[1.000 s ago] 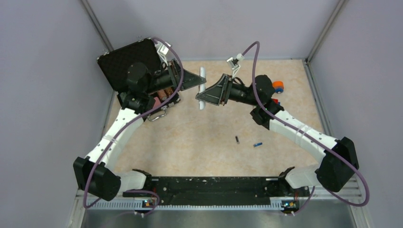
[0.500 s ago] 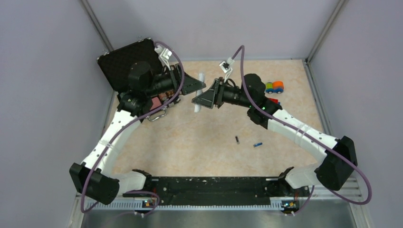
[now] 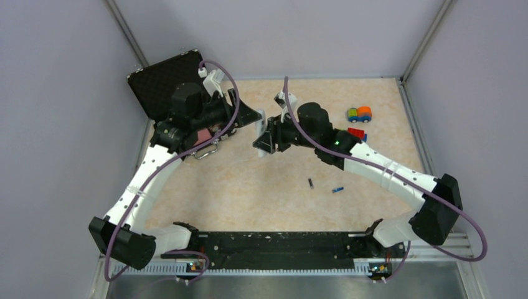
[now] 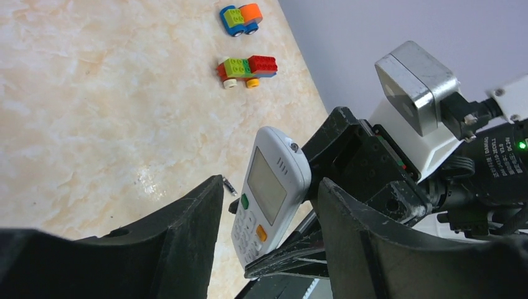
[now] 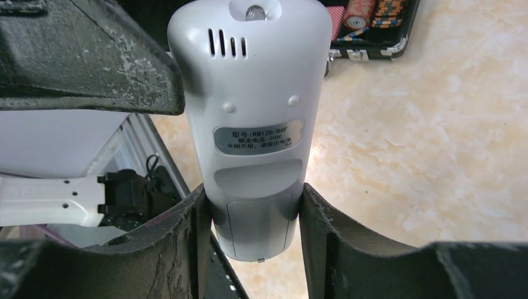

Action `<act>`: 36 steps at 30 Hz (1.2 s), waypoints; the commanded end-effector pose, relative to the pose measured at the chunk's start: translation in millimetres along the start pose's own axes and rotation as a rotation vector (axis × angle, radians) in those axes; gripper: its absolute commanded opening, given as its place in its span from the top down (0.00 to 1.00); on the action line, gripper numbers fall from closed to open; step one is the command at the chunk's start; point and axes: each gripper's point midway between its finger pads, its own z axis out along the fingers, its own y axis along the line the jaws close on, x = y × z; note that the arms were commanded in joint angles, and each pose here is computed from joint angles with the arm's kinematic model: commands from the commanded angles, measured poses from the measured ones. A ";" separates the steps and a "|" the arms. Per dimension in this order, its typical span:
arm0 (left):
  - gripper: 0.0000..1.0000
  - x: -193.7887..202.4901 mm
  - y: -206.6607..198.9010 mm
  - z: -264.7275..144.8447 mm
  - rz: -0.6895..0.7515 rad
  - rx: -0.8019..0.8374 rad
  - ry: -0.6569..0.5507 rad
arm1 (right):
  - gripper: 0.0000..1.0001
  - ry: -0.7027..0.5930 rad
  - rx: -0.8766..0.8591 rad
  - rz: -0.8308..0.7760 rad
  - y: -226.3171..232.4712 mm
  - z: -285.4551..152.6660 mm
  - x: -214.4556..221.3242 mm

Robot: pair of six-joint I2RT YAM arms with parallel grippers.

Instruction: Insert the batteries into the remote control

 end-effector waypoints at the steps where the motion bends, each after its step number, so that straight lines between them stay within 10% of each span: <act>1: 0.39 -5.1 -7.3 -3.4 0.040 -0.003 -0.027 | 0.78 -0.050 0.027 -0.106 8.5 0.8 -23.5; 12: 0.40 20.0 19.4 10.5 -0.032 -0.135 0.065 | 0.79 -0.007 0.087 -0.181 6.8 16.3 -15.8; 20: 1.00 22.6 28.8 13.9 -0.060 -0.184 0.069 | 0.77 -0.004 0.110 -0.142 4.3 17.7 -14.0; 27: 1.00 6.5 28.0 3.8 -0.081 -0.183 -0.006 | 0.10 -0.105 0.081 0.016 -6.8 -15.4 -19.9; 36: 1.00 -23.8 -13.4 -13.7 -0.144 0.069 -0.184 | 0.05 -0.217 -0.086 0.435 -5.6 -63.6 -40.6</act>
